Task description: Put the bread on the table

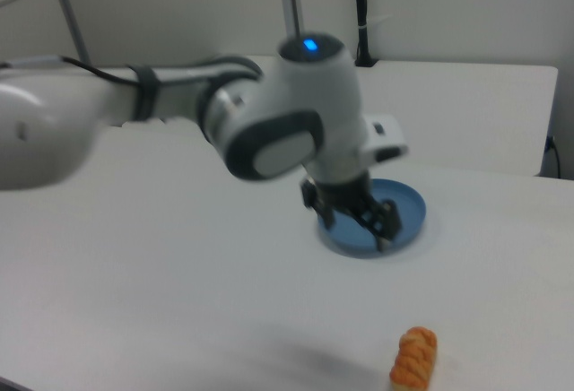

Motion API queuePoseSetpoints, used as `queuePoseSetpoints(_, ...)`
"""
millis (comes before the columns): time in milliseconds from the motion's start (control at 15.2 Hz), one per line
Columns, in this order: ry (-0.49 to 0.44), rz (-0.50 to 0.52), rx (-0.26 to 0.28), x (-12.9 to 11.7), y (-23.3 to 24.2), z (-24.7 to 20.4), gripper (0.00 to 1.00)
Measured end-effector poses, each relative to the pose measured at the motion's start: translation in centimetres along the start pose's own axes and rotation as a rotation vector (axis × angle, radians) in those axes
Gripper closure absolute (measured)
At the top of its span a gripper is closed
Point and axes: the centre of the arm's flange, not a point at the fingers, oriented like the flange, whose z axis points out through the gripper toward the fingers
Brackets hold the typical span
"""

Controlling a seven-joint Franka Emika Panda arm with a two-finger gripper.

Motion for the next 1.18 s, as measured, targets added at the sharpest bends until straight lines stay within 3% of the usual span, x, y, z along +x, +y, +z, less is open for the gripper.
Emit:
queuePoseSetpoints(197, -0.003, 0.113, 0.033, 0.0, -3.8, -4.6, 0.00)
queuePoseSetpoints(460, -0.009, 0.170, 0.079, -0.2, -11.4, -11.2, 0.00)
queuePoseSetpoints(723, -0.046, 0.251, 0.098, 0.3, -18.0, -14.2, 0.00)
queuePoseSetpoints(1183, -0.126, 0.069, 0.114, -0.6, -31.9, -14.5, 0.00)
